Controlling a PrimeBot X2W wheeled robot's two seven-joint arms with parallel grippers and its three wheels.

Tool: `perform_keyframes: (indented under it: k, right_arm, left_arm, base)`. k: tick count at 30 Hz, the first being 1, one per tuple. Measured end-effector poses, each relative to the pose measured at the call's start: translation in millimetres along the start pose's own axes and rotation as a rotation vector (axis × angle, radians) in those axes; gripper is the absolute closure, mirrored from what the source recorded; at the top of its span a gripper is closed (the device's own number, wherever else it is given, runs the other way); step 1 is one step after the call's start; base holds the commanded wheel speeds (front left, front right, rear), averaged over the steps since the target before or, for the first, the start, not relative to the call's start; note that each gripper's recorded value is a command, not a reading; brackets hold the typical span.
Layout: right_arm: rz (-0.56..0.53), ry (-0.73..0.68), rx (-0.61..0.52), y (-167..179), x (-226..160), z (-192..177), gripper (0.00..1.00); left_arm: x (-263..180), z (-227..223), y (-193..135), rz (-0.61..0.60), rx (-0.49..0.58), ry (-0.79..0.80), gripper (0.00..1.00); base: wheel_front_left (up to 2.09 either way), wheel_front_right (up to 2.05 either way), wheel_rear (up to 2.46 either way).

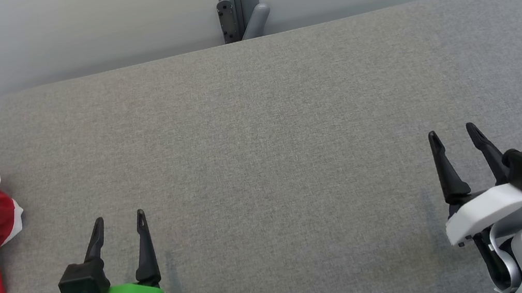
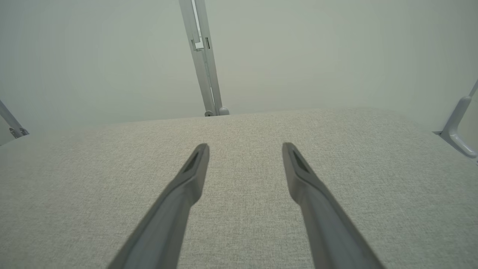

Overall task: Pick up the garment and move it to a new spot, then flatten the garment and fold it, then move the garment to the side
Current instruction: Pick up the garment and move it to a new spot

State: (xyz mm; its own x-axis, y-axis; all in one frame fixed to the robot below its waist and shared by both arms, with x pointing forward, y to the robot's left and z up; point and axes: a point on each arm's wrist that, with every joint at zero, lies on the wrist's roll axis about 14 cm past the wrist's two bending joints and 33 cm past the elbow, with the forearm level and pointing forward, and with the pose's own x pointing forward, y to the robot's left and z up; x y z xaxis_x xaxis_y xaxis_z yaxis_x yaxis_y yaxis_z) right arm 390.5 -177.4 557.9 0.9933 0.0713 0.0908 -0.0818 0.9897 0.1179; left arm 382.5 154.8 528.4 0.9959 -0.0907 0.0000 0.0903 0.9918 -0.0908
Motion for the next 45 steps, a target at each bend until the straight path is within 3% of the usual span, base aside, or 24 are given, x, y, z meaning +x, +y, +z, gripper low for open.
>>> perform_keyframes:
  k: [10, 16, 25, 40, 45]
  right_arm:
    - [0.022, -0.006, -0.067, 5, 1, -1, 0.00]
    - [0.098, -0.009, -0.102, 28, 8, -3, 0.00]
    - [0.273, -0.002, -0.094, 88, 24, -14, 0.00]
    - [0.633, 0.061, -0.012, 222, 30, -42, 0.00]
    - [0.692, 0.059, -0.018, 243, 31, -44, 0.00]
  left_arm:
    - [-3, -4, 1, -0.003, 0.056, 0.003, 0.00]
    - [-10, -5, 17, 0.043, 0.084, 0.002, 0.00]
    - [-42, -6, 65, 0.195, 0.095, 0.010, 0.00]
    - [-157, -13, 159, 0.580, 0.038, 0.035, 0.00]
    - [-183, -15, 175, 0.665, 0.017, 0.035, 0.00]
  base:
    - [0.00, 0.00, 0.00]
    - [0.00, 0.00, 0.00]
    - [0.00, 0.00, 0.00]
    - [0.00, 0.00, 0.00]
    - [0.00, 0.00, 0.00]
